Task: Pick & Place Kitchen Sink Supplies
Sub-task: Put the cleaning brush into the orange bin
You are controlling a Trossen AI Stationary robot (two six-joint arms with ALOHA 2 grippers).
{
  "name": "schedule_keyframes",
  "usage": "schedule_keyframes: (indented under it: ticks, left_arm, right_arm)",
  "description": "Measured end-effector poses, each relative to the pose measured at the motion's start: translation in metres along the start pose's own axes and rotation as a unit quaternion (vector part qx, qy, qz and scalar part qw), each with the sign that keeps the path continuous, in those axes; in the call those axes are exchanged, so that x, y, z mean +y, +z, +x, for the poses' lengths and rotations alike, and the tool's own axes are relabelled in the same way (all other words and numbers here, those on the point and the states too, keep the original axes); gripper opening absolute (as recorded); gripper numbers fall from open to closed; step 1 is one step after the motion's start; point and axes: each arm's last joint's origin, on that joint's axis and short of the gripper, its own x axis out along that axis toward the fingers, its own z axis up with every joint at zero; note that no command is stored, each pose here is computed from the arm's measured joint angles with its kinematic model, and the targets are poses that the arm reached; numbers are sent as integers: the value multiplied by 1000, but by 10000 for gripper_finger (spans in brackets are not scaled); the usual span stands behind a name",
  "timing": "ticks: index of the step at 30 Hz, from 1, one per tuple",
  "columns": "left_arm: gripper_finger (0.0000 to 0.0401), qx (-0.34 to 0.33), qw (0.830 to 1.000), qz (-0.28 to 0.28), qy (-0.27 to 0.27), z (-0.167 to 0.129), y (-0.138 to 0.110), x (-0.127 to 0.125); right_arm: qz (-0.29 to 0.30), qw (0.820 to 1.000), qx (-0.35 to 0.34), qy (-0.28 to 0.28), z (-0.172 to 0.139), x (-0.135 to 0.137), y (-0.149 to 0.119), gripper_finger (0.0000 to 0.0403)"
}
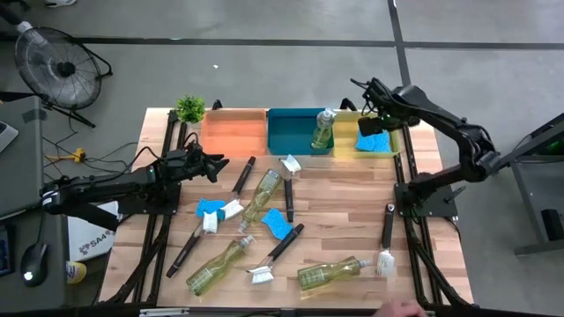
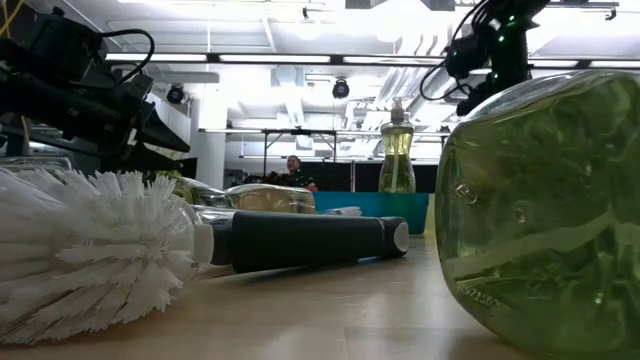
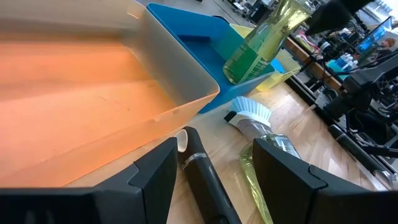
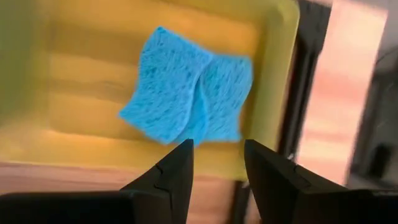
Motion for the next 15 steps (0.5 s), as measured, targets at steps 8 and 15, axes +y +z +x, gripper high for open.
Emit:
schedule_keyframes:
  ticks: [8,15]
  left_arm:
    - [205,0,1000,0,0,0,0,0]
    - [205,0,1000,0,0,0,0,0]
  right_arm:
    - [22,998,8,64,-5,2,-59,137]
    - [3,995,21,102,2,3,-109,137]
